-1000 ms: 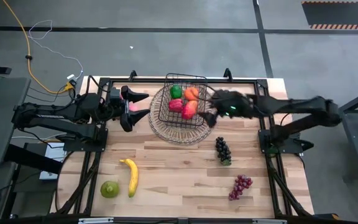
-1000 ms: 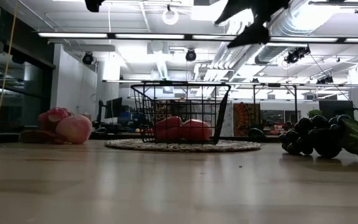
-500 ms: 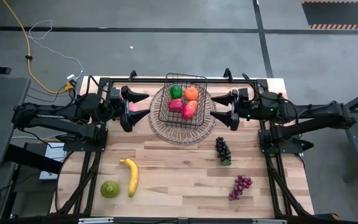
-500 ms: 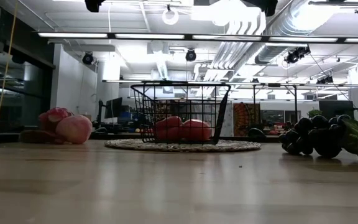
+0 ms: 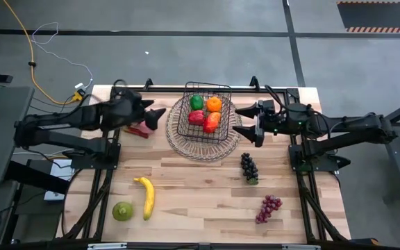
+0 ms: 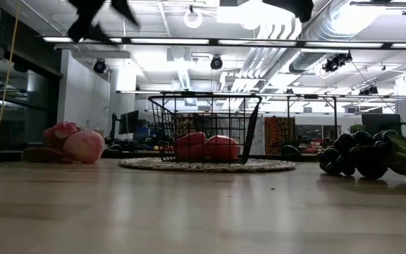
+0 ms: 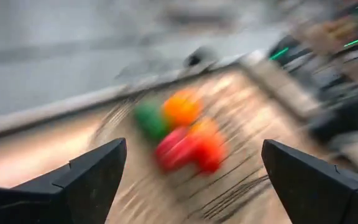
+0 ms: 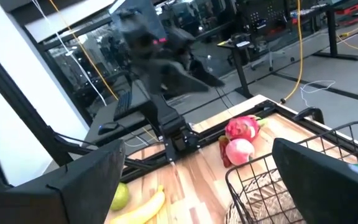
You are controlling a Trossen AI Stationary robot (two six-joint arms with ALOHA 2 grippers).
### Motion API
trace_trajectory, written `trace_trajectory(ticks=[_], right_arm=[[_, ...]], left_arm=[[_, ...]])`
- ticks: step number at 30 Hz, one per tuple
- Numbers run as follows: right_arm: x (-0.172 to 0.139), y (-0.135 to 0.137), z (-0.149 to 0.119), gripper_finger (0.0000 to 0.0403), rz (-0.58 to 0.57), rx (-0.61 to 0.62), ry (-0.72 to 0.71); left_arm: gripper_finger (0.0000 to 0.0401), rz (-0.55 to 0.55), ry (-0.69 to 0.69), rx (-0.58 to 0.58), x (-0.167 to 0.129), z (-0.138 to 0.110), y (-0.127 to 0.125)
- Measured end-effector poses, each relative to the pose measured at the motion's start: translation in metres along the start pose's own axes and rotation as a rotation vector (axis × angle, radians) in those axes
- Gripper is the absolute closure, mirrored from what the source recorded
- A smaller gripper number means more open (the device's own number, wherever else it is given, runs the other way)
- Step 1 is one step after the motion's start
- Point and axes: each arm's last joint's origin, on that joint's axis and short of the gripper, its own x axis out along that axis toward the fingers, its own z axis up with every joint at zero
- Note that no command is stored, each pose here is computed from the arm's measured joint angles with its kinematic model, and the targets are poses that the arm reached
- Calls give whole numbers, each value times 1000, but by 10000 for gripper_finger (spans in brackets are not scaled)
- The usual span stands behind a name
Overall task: Build produce basket
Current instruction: Put the pink peach into the black wire basket
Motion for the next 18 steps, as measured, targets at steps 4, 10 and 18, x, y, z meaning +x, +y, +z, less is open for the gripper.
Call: trace_trajectory(ticks=[4, 10, 18], right_arm=[[0, -1, -1, 6, -22, -2, 8], [0, -3, -3, 6, -51, 14, 23], [0, -3, -4, 6, -63, 17, 32]], left_arm=[[39, 199, 244, -24, 26, -10, 21], [39, 456, 509, 56, 67, -31, 40], [39, 541, 689, 183, 111, -52, 46]])
